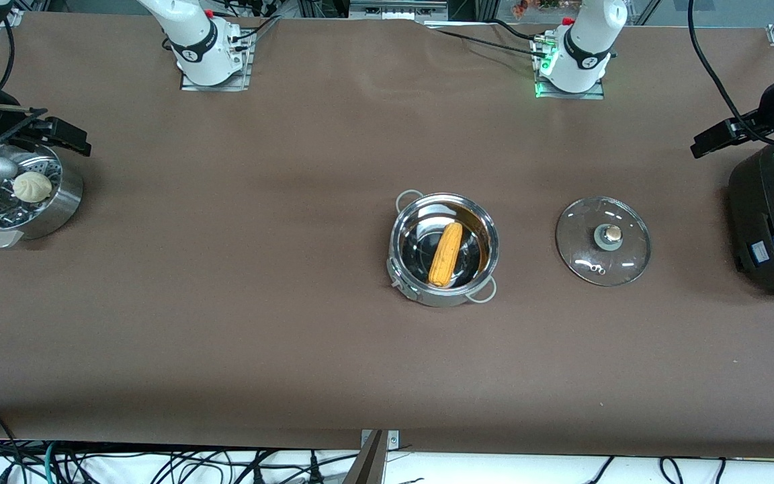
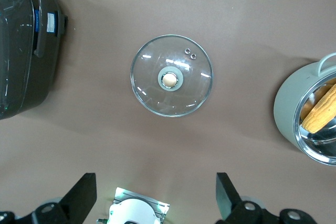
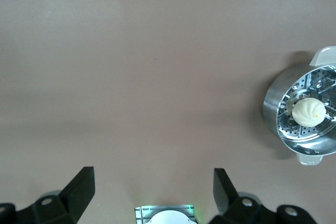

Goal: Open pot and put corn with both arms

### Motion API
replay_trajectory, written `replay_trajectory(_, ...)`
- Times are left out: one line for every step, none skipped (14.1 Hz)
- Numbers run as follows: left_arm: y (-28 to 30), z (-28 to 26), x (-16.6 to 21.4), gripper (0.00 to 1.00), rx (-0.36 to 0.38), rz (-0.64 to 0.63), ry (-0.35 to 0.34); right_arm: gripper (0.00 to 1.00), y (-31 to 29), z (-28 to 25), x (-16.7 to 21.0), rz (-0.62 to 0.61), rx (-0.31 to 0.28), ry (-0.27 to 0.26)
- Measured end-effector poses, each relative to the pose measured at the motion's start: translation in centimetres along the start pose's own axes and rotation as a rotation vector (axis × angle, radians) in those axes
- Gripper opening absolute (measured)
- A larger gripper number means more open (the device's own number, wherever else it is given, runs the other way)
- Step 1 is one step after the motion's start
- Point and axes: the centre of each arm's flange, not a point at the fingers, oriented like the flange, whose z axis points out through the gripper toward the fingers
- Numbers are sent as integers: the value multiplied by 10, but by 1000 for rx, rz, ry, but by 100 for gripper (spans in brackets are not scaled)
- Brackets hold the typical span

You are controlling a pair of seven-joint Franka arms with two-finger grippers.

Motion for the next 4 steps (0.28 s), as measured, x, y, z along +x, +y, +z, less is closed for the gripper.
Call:
replay_trajectory(0,0,0,100,0,0,0,100,0,-1,3,0,0,2)
replay_trajectory(0,0,0,100,0,0,0,100,0,-1,4,0,0,3)
replay_trajectory(0,0,0,100,0,0,0,100,0,-1,5,0,0,4)
replay_trajectory(0,0,0,100,0,0,0,100,0,-2,6,0,1,6)
